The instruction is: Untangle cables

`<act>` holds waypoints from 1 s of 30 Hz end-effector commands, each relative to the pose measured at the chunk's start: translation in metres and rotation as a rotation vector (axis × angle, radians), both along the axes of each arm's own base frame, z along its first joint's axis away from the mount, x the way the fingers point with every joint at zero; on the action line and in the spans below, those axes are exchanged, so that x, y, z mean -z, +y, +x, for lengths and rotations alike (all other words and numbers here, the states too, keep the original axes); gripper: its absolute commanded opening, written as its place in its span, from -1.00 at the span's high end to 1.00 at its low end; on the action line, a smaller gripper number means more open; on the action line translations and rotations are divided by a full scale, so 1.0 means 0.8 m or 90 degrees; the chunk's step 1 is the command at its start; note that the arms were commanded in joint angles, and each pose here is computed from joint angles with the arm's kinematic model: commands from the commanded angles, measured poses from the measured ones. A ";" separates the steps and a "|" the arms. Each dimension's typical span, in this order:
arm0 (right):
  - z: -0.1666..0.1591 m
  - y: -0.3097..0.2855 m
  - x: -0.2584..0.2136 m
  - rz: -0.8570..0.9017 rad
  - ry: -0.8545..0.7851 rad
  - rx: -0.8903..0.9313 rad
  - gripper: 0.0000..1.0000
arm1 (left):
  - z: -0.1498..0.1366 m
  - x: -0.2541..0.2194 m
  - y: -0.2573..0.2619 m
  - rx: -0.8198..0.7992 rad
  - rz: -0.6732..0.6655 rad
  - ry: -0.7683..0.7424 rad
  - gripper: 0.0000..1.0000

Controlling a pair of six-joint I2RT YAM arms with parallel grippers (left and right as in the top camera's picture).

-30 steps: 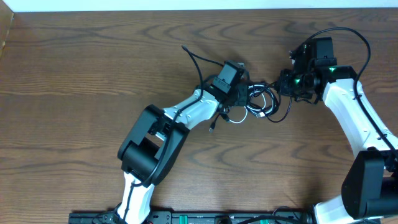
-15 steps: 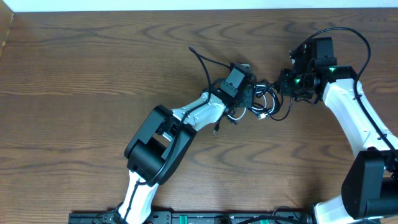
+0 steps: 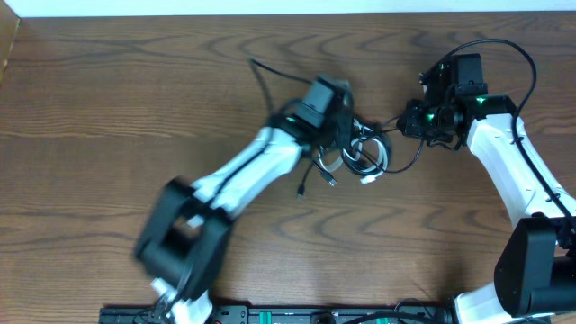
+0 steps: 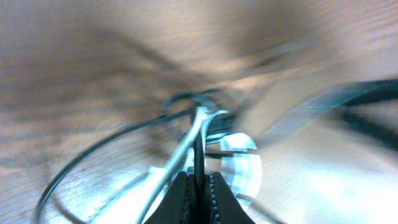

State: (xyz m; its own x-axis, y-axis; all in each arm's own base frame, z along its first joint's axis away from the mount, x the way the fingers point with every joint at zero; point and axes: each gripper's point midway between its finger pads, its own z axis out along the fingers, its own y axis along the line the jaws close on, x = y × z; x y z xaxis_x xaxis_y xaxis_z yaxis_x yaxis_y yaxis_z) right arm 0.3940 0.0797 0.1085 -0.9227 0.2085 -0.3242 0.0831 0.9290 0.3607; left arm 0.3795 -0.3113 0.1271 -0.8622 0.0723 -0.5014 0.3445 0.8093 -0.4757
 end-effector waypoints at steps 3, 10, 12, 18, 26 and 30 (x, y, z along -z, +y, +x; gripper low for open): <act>-0.001 -0.006 0.005 -0.019 0.004 -0.007 0.98 | -0.044 -0.135 0.018 0.128 -0.178 -0.024 0.85; -0.004 -0.013 0.013 -0.040 0.012 0.000 0.98 | -0.058 -0.220 0.069 0.176 -0.309 -0.055 0.85; -0.004 -0.013 0.014 -0.040 0.013 0.000 0.98 | -0.058 -0.238 0.081 0.176 -0.341 -0.058 0.85; -0.018 -0.017 0.033 -0.050 0.036 0.004 0.94 | -0.045 -0.297 0.112 0.152 -0.409 -0.115 0.85; -0.052 -0.020 0.080 -0.053 0.081 0.004 0.78 | -0.036 -0.368 0.141 0.127 -0.452 -0.237 0.85; -0.054 -0.012 0.081 -0.045 0.069 -0.042 0.19 | -0.039 -0.376 0.141 0.133 -0.456 -0.251 0.86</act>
State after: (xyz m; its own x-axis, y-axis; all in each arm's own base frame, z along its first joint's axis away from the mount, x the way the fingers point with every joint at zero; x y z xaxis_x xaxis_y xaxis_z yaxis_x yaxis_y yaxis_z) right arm 0.3500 0.0670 0.0455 -0.9582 0.1827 -0.2203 0.1170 0.9526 0.2809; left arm 0.3594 -0.1984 0.4128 -0.6156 -0.2388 -0.7510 0.6919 0.2925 -0.6601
